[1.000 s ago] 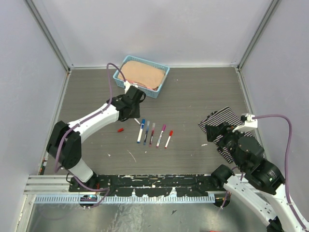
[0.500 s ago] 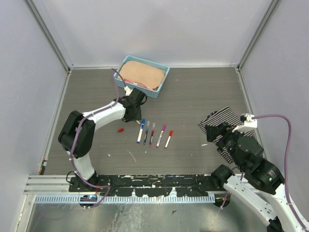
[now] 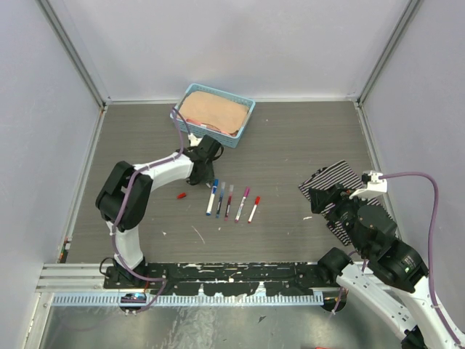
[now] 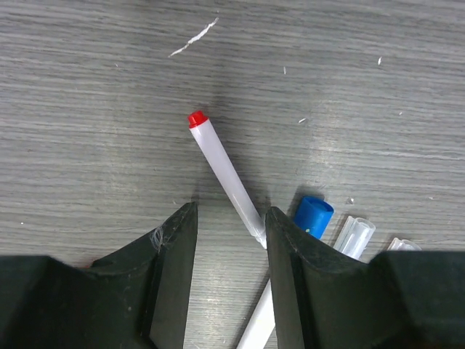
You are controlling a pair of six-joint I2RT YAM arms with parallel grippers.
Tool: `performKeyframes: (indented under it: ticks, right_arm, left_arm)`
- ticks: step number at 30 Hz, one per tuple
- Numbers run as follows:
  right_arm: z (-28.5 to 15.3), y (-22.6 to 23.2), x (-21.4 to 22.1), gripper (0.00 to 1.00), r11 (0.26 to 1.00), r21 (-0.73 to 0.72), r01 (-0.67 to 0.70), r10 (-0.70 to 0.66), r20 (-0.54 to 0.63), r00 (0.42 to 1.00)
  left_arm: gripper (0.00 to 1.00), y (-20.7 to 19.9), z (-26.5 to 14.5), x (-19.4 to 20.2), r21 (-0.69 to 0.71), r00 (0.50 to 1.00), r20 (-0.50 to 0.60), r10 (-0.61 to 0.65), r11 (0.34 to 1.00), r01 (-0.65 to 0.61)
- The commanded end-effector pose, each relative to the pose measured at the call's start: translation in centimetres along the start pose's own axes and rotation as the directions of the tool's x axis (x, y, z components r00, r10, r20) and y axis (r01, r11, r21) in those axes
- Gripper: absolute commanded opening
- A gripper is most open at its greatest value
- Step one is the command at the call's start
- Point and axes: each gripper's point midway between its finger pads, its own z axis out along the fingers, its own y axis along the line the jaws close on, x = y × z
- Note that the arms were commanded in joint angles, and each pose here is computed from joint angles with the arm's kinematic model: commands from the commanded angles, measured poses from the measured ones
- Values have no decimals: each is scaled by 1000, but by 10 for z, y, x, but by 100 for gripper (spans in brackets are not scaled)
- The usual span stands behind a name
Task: Insert the pens into the pen caps
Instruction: Pick up the pen from the center of the board.
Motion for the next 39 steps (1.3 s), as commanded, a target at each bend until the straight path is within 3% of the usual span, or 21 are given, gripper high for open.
performKeyframes:
  ticks: [1,5,14,20,24,27,31,39]
  right_arm:
    - [1,5,-5,74,1000,-18,8,-7,15,1000]
    - [1,5,-5,74,1000,-20,9,-9,15,1000]
    - [1,5,-5,74,1000,-18,9,-9,15,1000]
    - [-1,6,-9,74,1000,-20,8,-7,20,1000]
    - [-2,14,-19,74,999,-40,11,-10,27,1000]
    - [-1,33,-27,74,994,-110,11,-9,22,1000]
    - [6,70,-30,74,971,-239,-20,15,-21,1000]
    - [33,154,-8,71,829,-508,-233,152,-196,969]
  left_arm:
    - [49,-3,4,-16,-10,999,40,-25,1000,26]
    - [45,-1,10,-15,-22,999,32,-21,1000,22]
    - [20,9,17,-8,-42,1000,9,1,999,0]
    - [6,15,-4,-16,-21,998,51,36,999,-35]
    - [1,5,-41,-35,87,987,137,90,991,-102]
    - [0,-13,-87,-43,248,967,213,136,950,-189]
    - [1,-29,-147,-36,383,931,325,166,877,-290]
    - [0,-50,-248,8,588,868,477,139,683,-433]
